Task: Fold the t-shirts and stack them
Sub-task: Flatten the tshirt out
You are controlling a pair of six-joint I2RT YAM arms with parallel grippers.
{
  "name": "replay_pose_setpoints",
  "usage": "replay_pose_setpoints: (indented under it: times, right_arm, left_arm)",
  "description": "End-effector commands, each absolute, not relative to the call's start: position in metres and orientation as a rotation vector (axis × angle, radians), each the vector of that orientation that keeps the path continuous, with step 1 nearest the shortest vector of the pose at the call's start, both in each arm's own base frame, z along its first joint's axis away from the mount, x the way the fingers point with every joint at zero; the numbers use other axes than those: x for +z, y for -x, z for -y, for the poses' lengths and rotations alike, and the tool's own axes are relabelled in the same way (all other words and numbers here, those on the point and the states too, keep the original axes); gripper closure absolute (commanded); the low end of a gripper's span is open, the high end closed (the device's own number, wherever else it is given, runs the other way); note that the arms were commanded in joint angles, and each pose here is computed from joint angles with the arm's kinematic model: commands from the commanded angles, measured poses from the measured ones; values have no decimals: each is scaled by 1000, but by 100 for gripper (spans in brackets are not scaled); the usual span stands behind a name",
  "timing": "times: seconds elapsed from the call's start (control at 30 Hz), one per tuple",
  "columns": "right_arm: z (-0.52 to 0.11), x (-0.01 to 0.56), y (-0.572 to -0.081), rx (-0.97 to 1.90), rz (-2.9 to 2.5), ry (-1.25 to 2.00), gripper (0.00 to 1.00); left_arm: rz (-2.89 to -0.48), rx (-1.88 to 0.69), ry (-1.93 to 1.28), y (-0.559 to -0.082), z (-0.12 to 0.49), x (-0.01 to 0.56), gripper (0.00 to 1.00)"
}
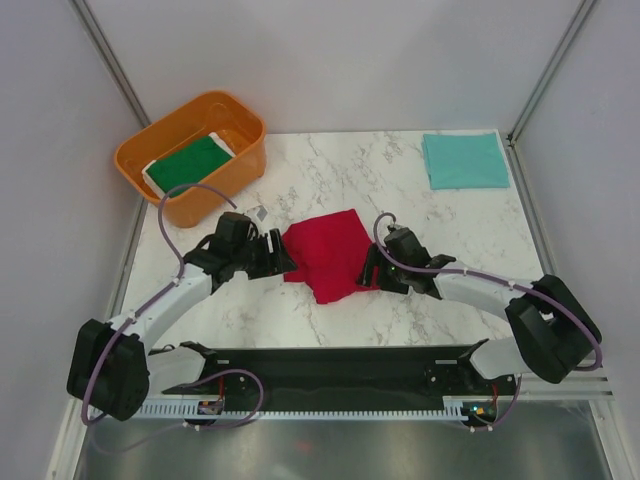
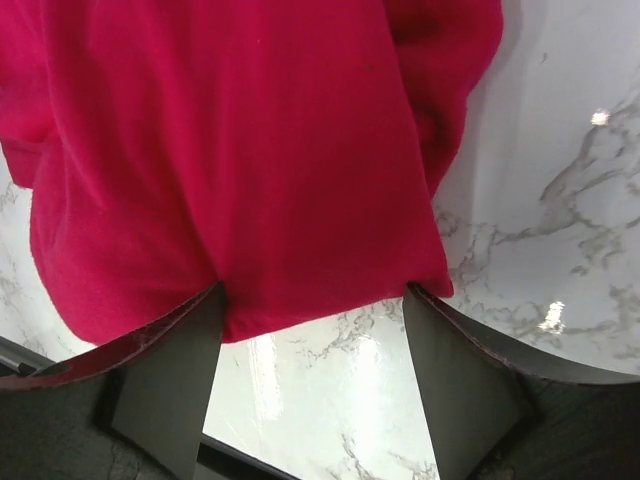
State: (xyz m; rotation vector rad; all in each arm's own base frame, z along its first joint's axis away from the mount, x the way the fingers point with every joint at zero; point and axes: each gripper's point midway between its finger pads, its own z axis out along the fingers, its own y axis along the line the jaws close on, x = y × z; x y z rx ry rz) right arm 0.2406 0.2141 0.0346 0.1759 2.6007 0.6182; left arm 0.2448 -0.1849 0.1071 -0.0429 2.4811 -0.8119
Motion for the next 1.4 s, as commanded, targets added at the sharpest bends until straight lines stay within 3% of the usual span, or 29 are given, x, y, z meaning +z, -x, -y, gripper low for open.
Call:
replay_pose_setpoints:
  times: [0.0,0.17,0.27,0.3,0.37,0.4,0.43,0.5,0.53,0.8,1.1,1.3,1.37]
  right_arm:
    - [-223,41,-257,679,-2477,-283,19]
    - [-228,37,-264,684,-2469,-280,24]
    - [-221,55,-274,642,-2401,-294,41]
    - [-216,55,-272,612,-2410,-303,55]
    - [-209,64,-272,578,-2399,-301,72]
    - [-209,70,-273,574,-2391,-295,90]
    - [-206,73,-271,563,-2398,-285,100]
    - [-207,96,-276,576,-2350,-276,100]
    - [-203,100,-273,559,-2364,-270,100]
    - [-207,185,-273,666,-2254,-275,100]
    - [-204,199,-275,666,-2226,-295,100]
    - [-200,200,-277,650,-2208,-312,100]
    - [-198,202,-278,637,-2198,-314,100]
  left_arm:
    - [-2475,-724,154,-260,176,94,29]
    - [-2468,-732,196,-268,179,80,31]
    - [-2487,-723,199,-269,179,75,31]
    - [-2486,-723,199,-268,179,75,31]
    - [-2491,-721,200,-268,179,73,31]
    - [-2500,-718,202,-267,178,71,31]
    - [-2505,-716,203,-267,178,69,31]
    - [-2521,-709,207,-264,177,64,31]
    - [-2499,-584,235,-274,163,56,35]
    - [-2553,-605,236,-280,171,33,35]
    - [-2553,-744,143,-283,206,18,45]
    - [-2622,-651,110,-269,209,-8,54]
    - [-2653,-619,112,-264,207,-19,64]
